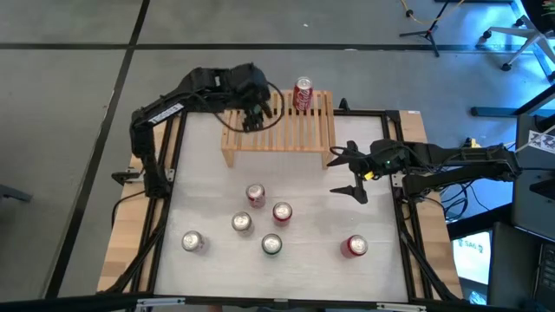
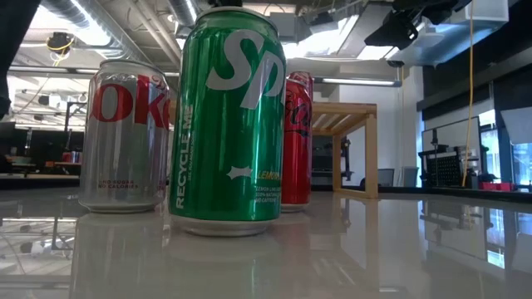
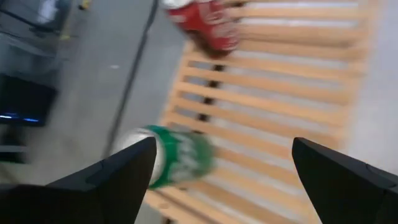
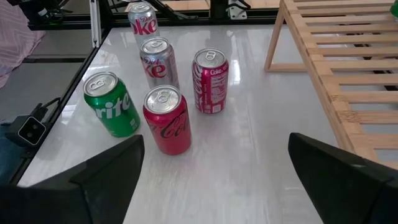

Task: Place canned beverage on shelf
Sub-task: Put the right silver/red soda can on the shelf aligned with the green soda can

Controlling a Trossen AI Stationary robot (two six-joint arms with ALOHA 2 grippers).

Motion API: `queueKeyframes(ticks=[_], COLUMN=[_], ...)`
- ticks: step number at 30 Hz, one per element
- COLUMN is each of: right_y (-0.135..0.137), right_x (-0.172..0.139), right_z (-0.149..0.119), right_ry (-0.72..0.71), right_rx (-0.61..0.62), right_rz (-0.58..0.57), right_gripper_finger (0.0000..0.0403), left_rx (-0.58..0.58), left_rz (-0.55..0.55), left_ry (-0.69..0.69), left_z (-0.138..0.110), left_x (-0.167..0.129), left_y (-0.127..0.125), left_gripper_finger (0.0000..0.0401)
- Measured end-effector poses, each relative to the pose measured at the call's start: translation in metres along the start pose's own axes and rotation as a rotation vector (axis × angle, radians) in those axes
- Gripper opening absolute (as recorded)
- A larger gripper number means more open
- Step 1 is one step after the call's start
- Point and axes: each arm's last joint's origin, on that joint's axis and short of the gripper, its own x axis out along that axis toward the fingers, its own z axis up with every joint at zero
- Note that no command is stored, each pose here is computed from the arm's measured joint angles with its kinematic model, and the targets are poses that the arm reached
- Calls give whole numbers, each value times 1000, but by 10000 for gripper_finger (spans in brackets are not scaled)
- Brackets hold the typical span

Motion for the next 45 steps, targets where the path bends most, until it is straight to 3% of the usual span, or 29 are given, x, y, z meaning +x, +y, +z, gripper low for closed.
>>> queueKeyframes(ticks=[10, 17, 27, 35, 40, 45], right_y=[0, 0, 0, 0, 0, 3], right_x=[0, 0, 0, 0, 0, -2], right_z=[0, 0, 0, 0, 1, 6], right_ry=[1, 1, 2, 1, -9, -37], right_rx=[1, 0, 0, 0, 0, -4], right_rz=[0, 0, 0, 0, 9, 88], right_gripper_finger=[392, 392, 392, 392, 392, 392], left_rx=[-194, -242, -320, -317, -311, -296], left_rz=[-401, -528, -430, -353, -391, -409], left_ry=[102, 131, 184, 343, 416, 449], left_z=[-11, -13, -31, -63, -80, -95], left_x=[-36, -60, -74, -52, -35, -19], left_y=[-62, -108, -168, -216, -243, -262], left_gripper_finger=[365, 365, 365, 365, 365, 365])
